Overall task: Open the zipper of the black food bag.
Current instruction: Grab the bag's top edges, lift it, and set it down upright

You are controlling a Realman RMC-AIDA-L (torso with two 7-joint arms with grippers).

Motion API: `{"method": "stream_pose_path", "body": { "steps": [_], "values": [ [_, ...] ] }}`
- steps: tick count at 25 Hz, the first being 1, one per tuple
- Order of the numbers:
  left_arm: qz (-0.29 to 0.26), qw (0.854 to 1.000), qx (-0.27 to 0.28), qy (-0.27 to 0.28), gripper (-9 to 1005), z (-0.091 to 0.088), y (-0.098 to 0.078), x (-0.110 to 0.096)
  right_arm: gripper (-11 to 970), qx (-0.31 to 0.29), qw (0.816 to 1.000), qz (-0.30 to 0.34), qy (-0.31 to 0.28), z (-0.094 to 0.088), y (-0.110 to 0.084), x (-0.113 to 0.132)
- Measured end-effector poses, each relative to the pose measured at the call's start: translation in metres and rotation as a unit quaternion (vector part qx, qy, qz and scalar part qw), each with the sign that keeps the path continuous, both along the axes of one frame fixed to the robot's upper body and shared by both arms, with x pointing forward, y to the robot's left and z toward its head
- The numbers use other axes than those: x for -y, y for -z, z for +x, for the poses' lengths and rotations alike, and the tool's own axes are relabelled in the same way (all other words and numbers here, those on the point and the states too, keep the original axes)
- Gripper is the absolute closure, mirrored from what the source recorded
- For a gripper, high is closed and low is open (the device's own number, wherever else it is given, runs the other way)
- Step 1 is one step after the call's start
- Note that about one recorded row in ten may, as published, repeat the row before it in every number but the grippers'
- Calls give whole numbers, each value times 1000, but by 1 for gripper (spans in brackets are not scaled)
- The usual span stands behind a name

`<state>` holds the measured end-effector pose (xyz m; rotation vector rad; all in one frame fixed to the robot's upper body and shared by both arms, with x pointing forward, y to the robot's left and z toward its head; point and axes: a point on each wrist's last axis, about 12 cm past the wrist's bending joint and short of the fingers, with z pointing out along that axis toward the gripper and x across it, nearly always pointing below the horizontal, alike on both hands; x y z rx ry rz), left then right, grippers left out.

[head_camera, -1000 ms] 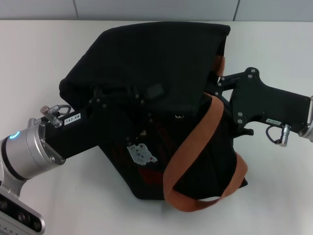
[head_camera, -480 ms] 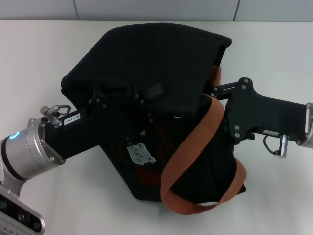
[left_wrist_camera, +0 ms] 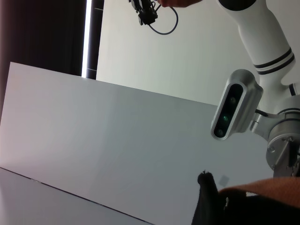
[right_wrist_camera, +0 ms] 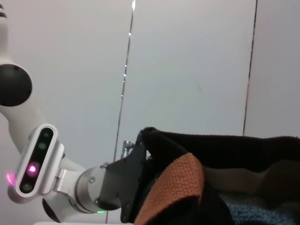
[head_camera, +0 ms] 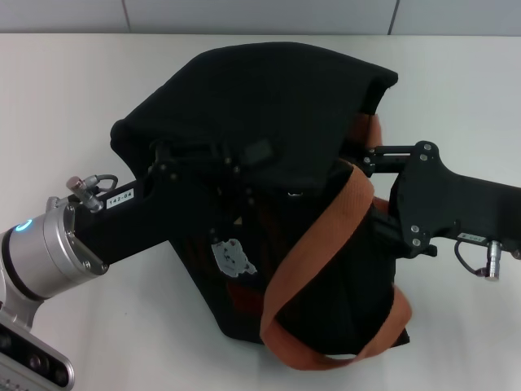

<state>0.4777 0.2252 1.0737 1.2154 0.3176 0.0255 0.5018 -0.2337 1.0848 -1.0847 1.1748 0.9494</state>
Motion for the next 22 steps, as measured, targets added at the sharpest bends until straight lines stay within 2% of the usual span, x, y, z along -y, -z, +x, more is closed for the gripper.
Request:
{"method": "stream_pose_path", "body": {
  "steps": [6,12,17,22],
  "values": [
    [0,1000,1,0,908,1,0,0,569,3,1000,-8,13,5,1,-3],
    [1,1000,1,3,908,0,0,1,599,22,999,14,33,6,1,-4],
    [1,1000,1,5,908,1,-1,1,757,20,999,12,32,6,1,-5],
    [2,1000,2,7,908,1,-1,2,771,16,999,8,32,7,2,-5]
  ]
}}
